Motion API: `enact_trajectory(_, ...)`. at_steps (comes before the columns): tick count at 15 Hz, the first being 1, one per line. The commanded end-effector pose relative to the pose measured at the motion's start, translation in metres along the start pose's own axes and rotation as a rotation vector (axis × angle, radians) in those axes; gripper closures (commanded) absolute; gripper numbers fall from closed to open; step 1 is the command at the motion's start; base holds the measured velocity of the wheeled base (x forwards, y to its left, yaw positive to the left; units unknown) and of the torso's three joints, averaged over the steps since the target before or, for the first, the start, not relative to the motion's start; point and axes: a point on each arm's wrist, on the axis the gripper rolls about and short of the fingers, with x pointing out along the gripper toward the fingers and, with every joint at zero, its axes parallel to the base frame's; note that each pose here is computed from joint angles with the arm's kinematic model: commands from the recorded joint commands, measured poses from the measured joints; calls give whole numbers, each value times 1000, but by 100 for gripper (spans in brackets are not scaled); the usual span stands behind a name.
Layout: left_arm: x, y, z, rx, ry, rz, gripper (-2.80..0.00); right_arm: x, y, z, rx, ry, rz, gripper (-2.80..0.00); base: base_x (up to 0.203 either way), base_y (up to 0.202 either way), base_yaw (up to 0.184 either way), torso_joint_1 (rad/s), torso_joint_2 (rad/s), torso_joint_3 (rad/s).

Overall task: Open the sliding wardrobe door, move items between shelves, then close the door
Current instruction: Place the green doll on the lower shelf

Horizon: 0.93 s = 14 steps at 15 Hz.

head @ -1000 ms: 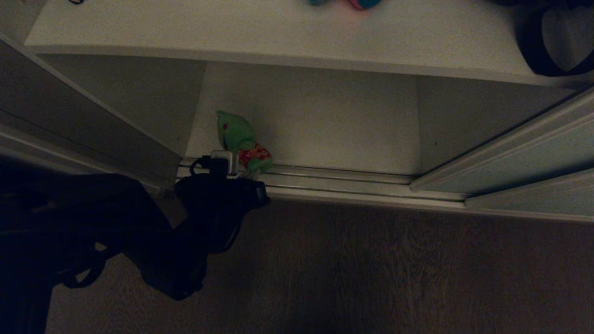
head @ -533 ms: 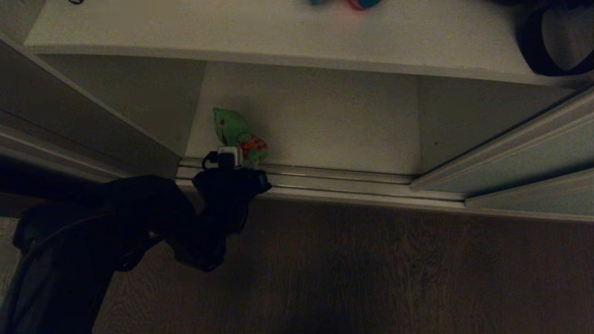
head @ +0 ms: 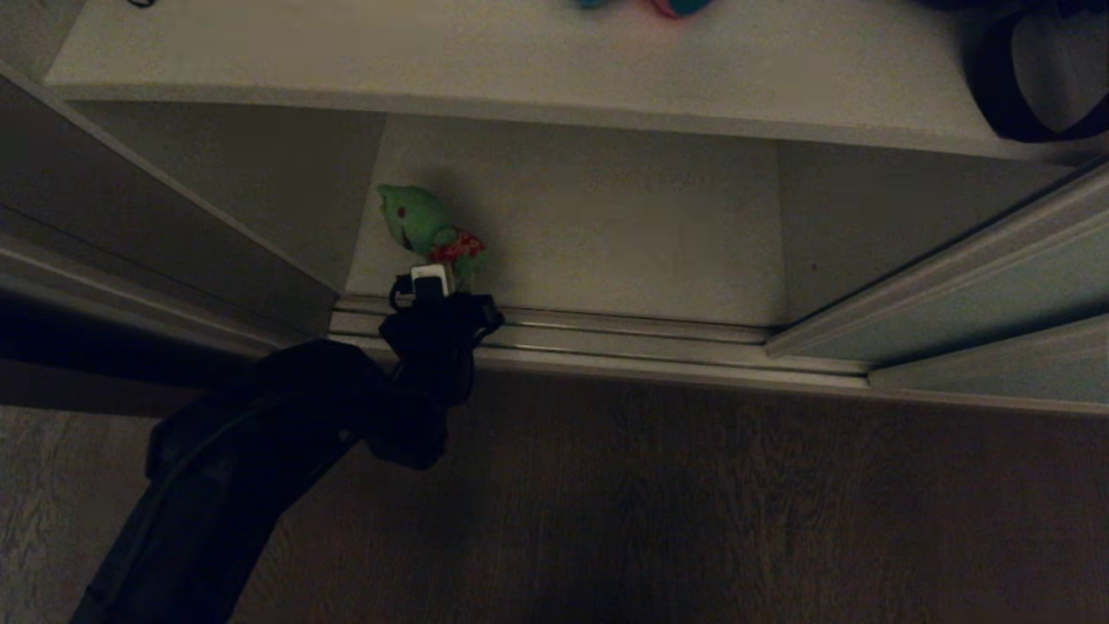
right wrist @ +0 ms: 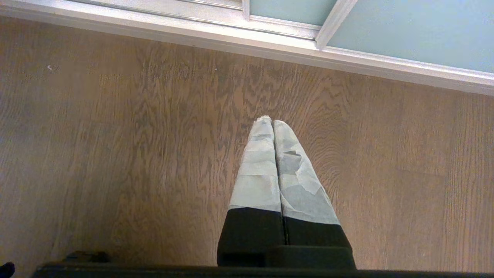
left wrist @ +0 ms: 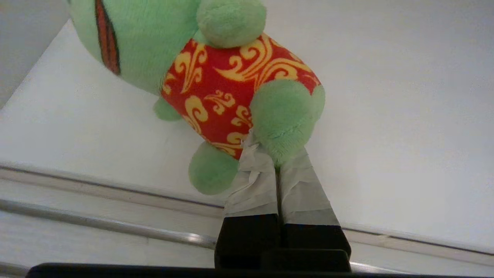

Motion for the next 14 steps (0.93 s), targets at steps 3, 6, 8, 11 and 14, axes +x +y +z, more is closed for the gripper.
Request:
enact_trajectory(3, 0, 0, -11, 1, -2, 4, 0, 0, 0, 0, -1, 0, 0, 0, 0, 0, 0, 0, 0, 0)
enact_trajectory(6, 6, 3, -7, -3, -29, 14, 0, 0, 0, 0, -1, 0, 0, 0, 0, 0, 0, 0, 0, 0)
enact_trajectory(8, 14, 5, -3, -9, -55, 21, -280, 0, 0, 0, 0, -1, 0, 0, 0, 0, 0, 0, 0, 0)
enact_trajectory(11, 18, 5, -4, -9, -64, 24, -280, 0, 0, 0, 0, 1, 0, 0, 0, 0, 0, 0, 0, 0)
enact_trajectory(14, 17, 5, -3, -15, -68, 24, -280, 0, 0, 0, 0, -1, 0, 0, 0, 0, 0, 0, 0, 0)
